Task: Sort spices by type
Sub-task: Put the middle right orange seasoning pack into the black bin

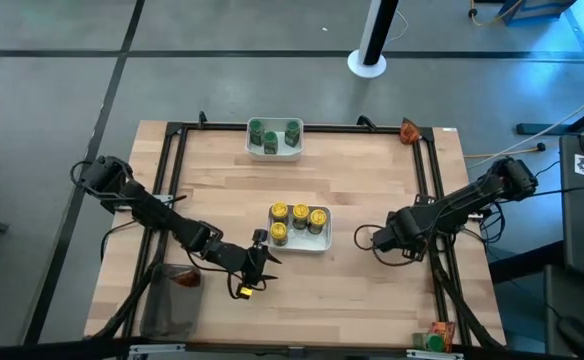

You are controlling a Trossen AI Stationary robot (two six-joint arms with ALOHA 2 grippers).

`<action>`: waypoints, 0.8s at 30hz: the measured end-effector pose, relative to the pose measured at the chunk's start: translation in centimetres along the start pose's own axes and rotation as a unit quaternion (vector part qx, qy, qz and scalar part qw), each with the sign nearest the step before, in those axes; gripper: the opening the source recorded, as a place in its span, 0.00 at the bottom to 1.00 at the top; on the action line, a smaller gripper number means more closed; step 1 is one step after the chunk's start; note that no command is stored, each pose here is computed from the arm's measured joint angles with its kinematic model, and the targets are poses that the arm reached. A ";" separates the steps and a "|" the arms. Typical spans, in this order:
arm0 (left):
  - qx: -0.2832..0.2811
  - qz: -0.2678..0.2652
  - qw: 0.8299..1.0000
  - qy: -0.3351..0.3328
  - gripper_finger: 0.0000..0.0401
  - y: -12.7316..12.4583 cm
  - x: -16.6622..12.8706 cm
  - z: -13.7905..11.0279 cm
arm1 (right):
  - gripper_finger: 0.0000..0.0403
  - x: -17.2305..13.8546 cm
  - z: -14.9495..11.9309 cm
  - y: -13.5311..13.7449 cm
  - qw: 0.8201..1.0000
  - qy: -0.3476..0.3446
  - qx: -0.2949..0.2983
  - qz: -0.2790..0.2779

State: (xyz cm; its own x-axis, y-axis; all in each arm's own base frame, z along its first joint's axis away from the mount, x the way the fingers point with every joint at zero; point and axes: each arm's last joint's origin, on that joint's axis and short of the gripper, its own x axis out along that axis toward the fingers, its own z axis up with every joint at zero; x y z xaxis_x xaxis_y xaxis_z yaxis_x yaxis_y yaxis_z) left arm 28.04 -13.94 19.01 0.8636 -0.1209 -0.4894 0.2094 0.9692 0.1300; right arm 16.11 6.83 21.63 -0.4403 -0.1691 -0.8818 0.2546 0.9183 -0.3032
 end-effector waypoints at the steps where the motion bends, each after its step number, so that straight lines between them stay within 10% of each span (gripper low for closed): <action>1: 0.000 0.000 1.000 0.000 0.43 0.0 0.0 0.0 | 0.84 0.2 0.0 0.1 1.000 0.007 0.000 -0.001; 9: -0.001 0.001 1.000 -0.003 0.43 0.0 0.0 0.1 | 0.73 1.1 0.0 0.1 1.000 0.030 0.001 -0.007; 24: -0.001 0.001 1.000 -0.004 0.43 0.0 0.0 0.1 | 0.09 1.6 0.1 0.2 1.000 0.026 0.001 -0.007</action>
State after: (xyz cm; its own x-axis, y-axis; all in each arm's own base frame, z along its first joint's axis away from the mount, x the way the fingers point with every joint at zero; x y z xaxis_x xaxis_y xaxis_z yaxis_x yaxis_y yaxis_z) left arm 28.09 -13.92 19.08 0.8673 -0.1207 -0.4829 0.2068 0.9698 0.1290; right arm 15.54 6.67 20.08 -0.4888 -0.1633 -0.8570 0.2492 0.9153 -0.3166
